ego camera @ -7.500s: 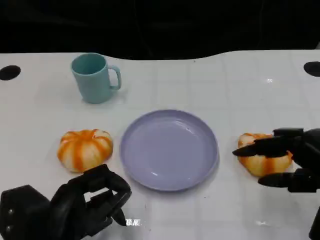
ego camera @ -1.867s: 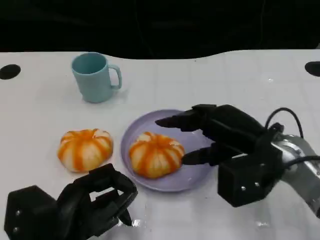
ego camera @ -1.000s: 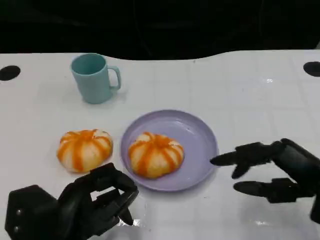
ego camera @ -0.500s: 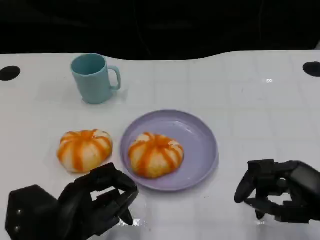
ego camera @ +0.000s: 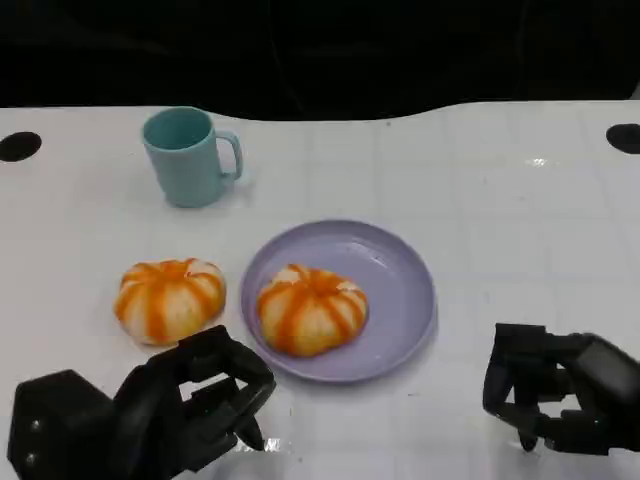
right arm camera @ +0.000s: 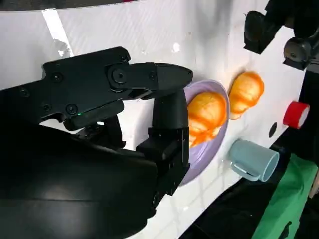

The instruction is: Grasp the bread from the table and place it into the plate.

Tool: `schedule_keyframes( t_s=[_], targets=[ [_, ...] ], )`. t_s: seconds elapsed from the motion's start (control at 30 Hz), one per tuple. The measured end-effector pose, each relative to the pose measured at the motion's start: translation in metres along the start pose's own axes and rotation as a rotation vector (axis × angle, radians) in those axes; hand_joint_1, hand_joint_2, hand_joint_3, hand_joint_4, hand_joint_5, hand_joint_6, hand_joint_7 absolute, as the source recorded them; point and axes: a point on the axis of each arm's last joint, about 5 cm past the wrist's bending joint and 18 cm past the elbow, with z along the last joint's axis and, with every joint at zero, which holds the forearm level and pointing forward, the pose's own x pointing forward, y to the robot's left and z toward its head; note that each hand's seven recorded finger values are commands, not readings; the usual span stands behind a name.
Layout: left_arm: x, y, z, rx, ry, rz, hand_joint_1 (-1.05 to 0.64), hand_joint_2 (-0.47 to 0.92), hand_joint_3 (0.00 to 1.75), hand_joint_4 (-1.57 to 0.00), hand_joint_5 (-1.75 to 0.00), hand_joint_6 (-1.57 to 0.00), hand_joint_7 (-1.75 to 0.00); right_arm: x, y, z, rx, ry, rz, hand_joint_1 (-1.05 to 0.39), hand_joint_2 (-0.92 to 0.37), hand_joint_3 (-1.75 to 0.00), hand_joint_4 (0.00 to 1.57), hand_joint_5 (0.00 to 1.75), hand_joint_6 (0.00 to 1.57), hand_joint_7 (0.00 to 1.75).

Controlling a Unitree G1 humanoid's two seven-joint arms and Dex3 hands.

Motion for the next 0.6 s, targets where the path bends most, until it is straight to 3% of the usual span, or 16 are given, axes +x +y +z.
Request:
schedule_keyframes(
  t_s=[0.6],
  targets=[
    [-0.0007, 0.0020, -0.0015, 0.004, 0.001, 0.005, -0.52, 0.92, 0.31, -0.73, -1.75, -0.74, -1.37, 0.0047, 0.0017, -0.0031, -0.023, -0.012, 0.021, -0.40, -0.92, -0.29, 0.69, 1.75, 0.48, 1.75]
  ],
)
